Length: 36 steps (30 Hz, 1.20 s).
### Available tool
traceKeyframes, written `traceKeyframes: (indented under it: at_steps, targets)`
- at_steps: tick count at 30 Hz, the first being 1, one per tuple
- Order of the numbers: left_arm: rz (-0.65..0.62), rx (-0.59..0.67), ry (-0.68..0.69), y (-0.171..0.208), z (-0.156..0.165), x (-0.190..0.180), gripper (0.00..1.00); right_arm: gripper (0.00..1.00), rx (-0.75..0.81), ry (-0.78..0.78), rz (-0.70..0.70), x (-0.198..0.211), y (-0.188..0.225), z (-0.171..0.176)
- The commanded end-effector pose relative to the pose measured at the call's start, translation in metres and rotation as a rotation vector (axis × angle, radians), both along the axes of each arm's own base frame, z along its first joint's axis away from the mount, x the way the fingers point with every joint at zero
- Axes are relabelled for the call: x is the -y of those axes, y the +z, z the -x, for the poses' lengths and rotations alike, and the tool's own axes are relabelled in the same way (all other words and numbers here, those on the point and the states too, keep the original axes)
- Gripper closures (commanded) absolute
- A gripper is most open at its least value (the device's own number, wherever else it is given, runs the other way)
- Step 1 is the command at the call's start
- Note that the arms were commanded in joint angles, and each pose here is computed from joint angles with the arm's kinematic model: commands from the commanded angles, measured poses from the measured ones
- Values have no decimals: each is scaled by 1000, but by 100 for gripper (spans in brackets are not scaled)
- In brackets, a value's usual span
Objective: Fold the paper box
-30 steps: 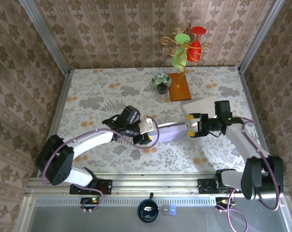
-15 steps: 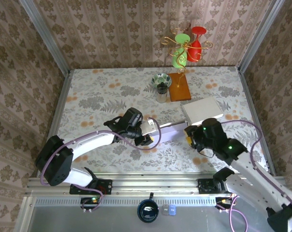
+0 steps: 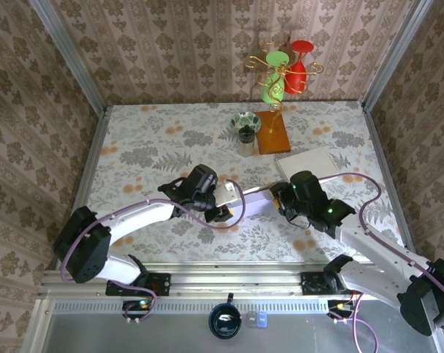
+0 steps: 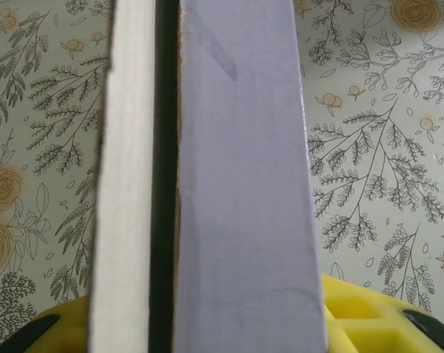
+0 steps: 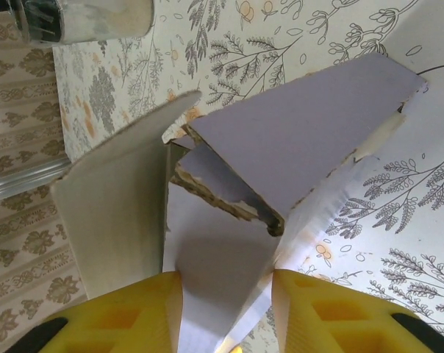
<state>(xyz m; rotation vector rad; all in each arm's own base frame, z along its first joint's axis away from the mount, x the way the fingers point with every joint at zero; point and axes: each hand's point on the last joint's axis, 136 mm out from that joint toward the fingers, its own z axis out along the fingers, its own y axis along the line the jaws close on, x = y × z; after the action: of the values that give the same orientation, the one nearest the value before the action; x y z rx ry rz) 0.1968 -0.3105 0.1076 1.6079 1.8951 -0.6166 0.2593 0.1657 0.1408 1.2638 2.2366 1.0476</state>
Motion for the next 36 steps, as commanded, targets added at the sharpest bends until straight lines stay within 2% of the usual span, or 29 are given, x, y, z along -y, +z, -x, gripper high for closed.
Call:
traceKeyframes:
  at_steps: [1,7,17,20,23,24,27,30,36]
  targets:
    - [-23,-7,-28,1,10,-3,58,66,-27,-26,27,4,-4,0]
    - [-25,5,-34,3,10,-4,58,71,-143,-45,40,9,-33,16]
    - [-20,25,-38,8,8,-2,54,77,-237,-9,85,6,-40,22]
    - [-15,27,-39,10,8,-1,58,77,-215,-5,92,7,-33,19]
    - [-15,18,-46,11,10,-1,74,75,-175,20,106,5,-22,14]
    - [-17,18,-45,11,10,-1,76,74,-154,37,112,4,-17,11]
    - [-18,28,-35,13,8,-3,76,68,-40,124,130,3,7,-3]
    - [-24,44,-31,15,7,-6,76,64,97,254,253,19,40,-11]
    - [-42,49,-33,15,9,-18,76,61,363,488,454,57,89,-14]
